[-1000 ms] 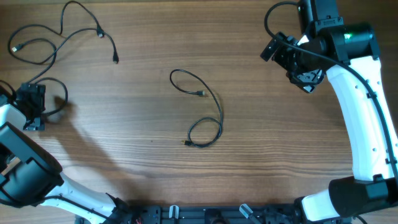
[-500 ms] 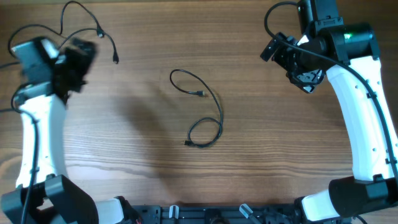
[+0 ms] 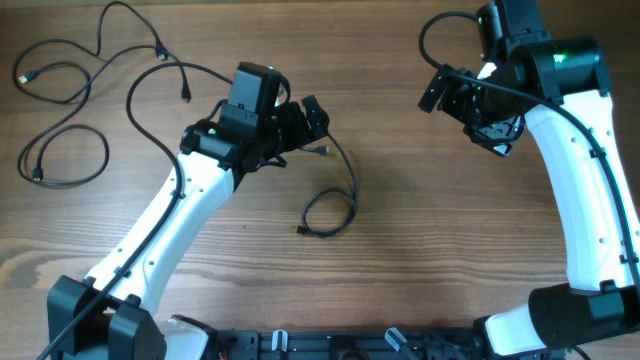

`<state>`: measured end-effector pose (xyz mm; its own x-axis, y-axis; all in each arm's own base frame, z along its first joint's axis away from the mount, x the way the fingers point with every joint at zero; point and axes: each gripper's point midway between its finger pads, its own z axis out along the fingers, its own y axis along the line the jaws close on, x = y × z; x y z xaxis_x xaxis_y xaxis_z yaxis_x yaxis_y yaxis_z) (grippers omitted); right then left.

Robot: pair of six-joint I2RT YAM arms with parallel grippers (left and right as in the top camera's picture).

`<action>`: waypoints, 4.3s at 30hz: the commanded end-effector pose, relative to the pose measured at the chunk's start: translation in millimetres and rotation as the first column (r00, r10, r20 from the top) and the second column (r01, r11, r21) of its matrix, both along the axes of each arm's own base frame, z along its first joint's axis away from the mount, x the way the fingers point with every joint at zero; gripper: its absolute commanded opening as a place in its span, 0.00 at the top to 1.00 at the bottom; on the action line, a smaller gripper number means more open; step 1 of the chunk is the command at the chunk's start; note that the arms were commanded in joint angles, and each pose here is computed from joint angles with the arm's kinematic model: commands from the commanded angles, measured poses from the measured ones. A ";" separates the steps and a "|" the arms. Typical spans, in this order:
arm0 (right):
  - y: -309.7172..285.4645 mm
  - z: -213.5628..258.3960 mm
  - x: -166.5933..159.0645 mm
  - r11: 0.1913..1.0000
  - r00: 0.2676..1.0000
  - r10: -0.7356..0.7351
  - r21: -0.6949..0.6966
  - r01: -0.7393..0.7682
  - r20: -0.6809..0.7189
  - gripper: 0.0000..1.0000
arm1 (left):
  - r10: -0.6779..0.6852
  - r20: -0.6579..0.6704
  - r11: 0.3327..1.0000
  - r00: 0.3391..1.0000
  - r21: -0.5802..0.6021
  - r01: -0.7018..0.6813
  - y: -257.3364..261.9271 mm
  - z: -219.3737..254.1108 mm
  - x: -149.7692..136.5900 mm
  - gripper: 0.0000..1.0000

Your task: Untangle cables

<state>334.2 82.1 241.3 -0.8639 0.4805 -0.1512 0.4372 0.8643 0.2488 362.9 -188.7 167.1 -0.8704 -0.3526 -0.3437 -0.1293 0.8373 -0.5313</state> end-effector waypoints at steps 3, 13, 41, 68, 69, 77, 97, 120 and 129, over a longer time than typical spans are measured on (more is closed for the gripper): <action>14.2 0.5 -6.0 0.985 0.985 0.170 0.042 -0.170 0.000 0.00 | 0.021 -0.038 0.997 0.999 0.071 -0.018 11.3 -13.3 -5.4 0.00; 22.7 10.1 19.5 0.982 0.979 0.167 0.066 -0.175 0.115 0.01 | 0.175 -0.061 0.970 0.983 0.183 -0.161 66.7 -24.0 1.9 0.00; 164.3 -146.0 47.6 0.665 0.665 0.747 -0.024 -0.747 -0.007 0.00 | 0.652 -0.208 0.755 0.729 0.261 -0.601 197.4 -42.4 -15.7 0.00; 162.7 -241.7 38.1 0.613 0.619 0.784 -0.087 -0.785 -0.058 0.65 | 0.654 -0.213 0.754 0.726 0.265 -0.601 198.7 -43.0 -17.3 0.00; 162.5 -241.1 37.7 0.631 0.636 0.769 -0.081 -0.771 -0.061 0.74 | 0.654 -0.213 0.754 0.726 0.265 -0.601 198.7 -43.0 -17.3 0.00; 197.6 -149.6 35.9 0.688 0.695 0.718 0.104 -0.718 0.051 0.96 | 0.628 -0.245 0.777 0.739 0.249 -0.578 190.2 -44.4 -20.7 0.00; 182.5 25.8 39.5 0.858 0.954 0.236 0.422 -0.293 0.183 0.96 | 0.059 -0.256 0.981 0.965 0.193 -0.009 75.9 -42.8 -41.6 0.08; 87.1 66.4 26.8 0.930 0.984 -0.010 0.362 -0.056 0.179 0.96 | -0.423 -0.099 0.881 0.901 -0.276 0.384 -6.9 -8.1 -49.7 0.02; 113.3 65.5 11.1 0.919 0.964 0.155 0.325 -0.221 0.217 0.96 | -0.372 0.059 0.817 0.926 -0.452 0.357 -7.5 51.4 -32.2 0.03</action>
<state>346.8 192.7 304.1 -0.9032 0.4087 -0.1311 0.2506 0.7501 0.6120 327.4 -205.7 205.3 -0.9678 -0.0551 -0.2457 0.1772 0.5441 -0.8201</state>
